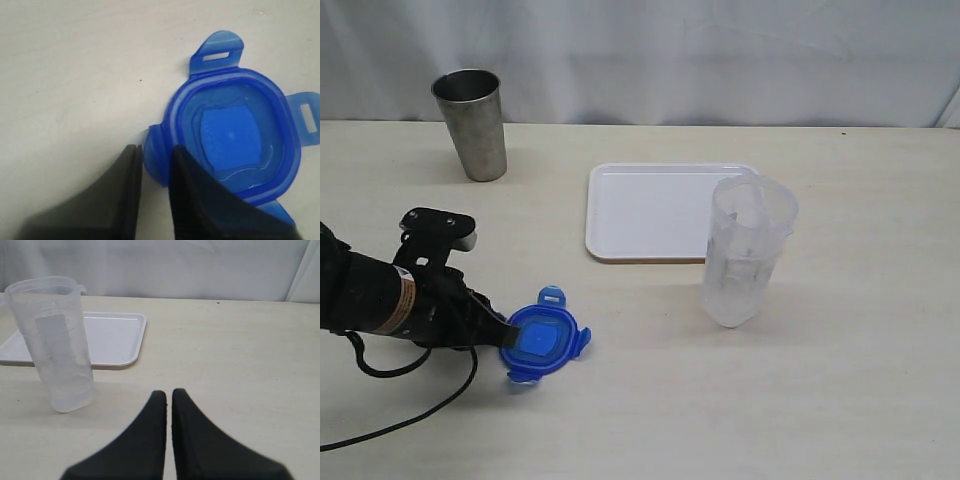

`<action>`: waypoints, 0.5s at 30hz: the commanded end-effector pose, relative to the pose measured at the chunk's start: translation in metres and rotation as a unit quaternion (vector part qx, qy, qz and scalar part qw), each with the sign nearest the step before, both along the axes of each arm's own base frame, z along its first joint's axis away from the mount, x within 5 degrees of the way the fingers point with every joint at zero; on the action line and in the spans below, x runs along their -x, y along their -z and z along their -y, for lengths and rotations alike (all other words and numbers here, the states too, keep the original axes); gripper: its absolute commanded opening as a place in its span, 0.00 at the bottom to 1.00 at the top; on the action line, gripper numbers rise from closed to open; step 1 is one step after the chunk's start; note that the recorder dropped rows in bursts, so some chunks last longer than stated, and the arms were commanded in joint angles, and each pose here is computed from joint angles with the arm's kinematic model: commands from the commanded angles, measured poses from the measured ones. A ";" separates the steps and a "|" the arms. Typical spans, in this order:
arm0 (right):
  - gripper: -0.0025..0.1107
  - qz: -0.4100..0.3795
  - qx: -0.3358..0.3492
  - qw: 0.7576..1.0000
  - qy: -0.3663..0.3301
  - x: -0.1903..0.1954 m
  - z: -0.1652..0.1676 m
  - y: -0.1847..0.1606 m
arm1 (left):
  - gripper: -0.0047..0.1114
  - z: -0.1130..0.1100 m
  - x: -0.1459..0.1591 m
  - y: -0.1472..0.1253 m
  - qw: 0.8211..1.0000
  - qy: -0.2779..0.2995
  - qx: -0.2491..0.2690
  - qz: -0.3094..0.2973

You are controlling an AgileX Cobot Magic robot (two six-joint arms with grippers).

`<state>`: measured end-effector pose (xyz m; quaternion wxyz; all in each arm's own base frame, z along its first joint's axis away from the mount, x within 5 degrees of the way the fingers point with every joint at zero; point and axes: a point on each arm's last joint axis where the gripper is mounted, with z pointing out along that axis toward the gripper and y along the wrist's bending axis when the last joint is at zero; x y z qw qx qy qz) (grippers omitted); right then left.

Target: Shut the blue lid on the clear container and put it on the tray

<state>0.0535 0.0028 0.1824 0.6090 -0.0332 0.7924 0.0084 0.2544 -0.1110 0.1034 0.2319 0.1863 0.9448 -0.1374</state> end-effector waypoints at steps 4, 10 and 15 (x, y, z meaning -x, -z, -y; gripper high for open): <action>0.06 0.001 -0.003 1.000 0.002 0.000 0.000 0.000 | 0.20 -0.001 -0.001 0.003 1.000 0.003 -0.007 -0.002; 0.06 0.001 -0.003 1.000 0.002 0.000 0.000 0.000 | 0.17 0.001 0.000 0.003 1.000 0.027 0.000 0.000; 0.06 0.001 -0.003 1.000 0.002 0.000 0.000 0.000 | 0.04 0.001 0.000 0.002 0.999 0.046 -0.010 0.009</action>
